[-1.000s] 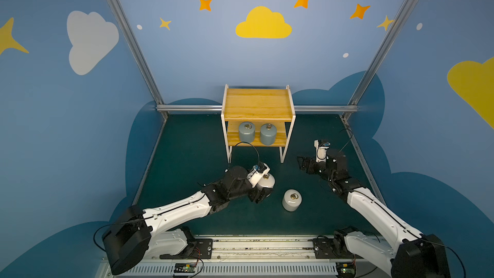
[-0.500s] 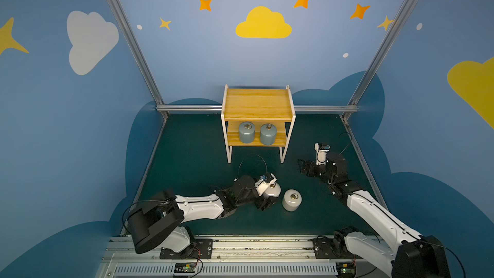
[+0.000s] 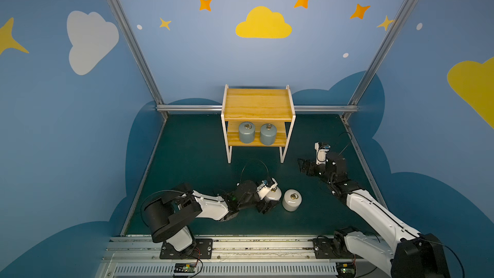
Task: Remove the tea canisters from the shelf
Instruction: Place the tea canister at the center of the board.
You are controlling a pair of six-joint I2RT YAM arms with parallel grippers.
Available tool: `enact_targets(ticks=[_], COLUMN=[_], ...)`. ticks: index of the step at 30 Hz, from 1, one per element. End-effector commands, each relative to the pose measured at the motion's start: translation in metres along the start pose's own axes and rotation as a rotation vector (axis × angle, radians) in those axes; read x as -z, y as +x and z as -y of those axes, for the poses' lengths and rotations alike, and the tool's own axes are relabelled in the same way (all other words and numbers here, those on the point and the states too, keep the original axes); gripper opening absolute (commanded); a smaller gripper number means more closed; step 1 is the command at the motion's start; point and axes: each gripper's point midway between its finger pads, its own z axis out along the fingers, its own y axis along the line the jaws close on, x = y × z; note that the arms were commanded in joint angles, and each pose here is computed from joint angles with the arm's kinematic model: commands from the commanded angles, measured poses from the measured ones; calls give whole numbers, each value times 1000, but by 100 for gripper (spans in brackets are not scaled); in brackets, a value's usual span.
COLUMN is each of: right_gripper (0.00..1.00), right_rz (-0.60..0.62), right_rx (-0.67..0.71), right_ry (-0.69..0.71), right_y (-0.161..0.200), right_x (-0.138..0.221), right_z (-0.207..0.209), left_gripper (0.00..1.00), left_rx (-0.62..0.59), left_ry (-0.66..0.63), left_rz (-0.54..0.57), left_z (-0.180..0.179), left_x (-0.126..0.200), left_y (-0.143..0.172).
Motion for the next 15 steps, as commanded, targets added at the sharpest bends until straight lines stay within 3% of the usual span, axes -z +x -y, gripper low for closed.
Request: enact_targets(ticks=[1,15], right_gripper=[91,91], right_rz=[10,12], right_rx=[7,4], right_ry=[9,12], right_y=[0,0], right_x=[-1,0], right_z=[3,5], left_gripper=[44,45], left_rx=[-15,8], left_ry=[9,9], left_rz=[124,95], left_z=[4,3], left_x=[1,-3], left_y=[-29,-13])
